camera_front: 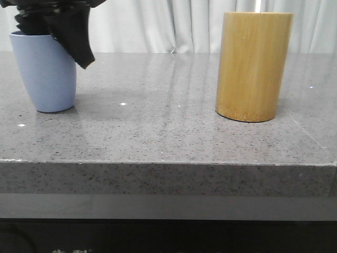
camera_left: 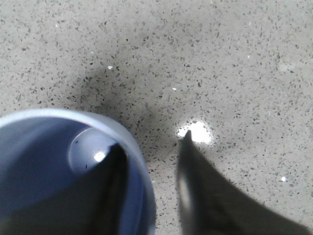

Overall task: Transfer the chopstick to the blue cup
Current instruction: 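Carry the blue cup with the left gripper beside the bamboo holder, release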

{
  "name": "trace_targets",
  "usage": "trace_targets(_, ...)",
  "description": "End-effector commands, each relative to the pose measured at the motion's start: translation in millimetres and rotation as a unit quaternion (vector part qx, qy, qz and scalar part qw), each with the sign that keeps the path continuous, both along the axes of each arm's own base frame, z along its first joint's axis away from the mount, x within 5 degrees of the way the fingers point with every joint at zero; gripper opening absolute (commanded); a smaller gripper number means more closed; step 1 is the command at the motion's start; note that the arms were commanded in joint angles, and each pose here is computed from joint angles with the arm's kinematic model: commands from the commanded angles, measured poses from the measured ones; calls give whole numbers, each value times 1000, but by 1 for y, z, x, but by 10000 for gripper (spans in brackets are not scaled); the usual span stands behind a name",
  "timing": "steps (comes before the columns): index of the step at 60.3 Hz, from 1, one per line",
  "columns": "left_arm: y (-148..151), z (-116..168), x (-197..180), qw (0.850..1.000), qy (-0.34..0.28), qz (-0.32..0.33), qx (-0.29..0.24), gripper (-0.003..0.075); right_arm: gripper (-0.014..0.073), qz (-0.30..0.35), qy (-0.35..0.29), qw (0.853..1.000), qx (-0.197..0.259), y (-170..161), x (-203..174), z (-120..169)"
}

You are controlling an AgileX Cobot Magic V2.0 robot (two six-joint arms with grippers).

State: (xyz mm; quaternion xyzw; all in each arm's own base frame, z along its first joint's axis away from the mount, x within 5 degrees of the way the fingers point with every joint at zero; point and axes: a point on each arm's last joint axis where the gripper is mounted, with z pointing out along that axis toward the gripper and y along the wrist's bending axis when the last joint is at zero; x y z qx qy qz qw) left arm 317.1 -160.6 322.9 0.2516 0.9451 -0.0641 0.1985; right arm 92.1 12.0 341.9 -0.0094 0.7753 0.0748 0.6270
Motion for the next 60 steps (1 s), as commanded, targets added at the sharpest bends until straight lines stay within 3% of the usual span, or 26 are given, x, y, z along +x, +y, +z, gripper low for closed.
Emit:
trace_targets(1, 0, 25, -7, 999, -39, -17, -16, -22, 633, -7, -50, 999, 0, -1, 2, 17)
trace_targets(14, -10, 47, -14, 999, -32, -42, -10, -19, 634, -7, -50, 999, 0, -1, 2, 17)
trace_targets(30, -66, 76, -25, 991, -55, -117, -33, -19, 634, -7, -50, 999, 0, -1, 2, 17)
trace_targets(41, -111, 65, -31, 984, -49, -165, -37, -18, 634, -7, -50, 999, 0, -1, 2, 17)
trace_targets(53, -131, 51, -38, 982, -31, -184, -31, -15, 634, -7, -50, 999, 0, -1, 2, 17)
trace_targets(60, -133, 49, -39, 981, -29, -187, -30, 57, 634, -7, -50, 999, 0, -1, 2, 17)
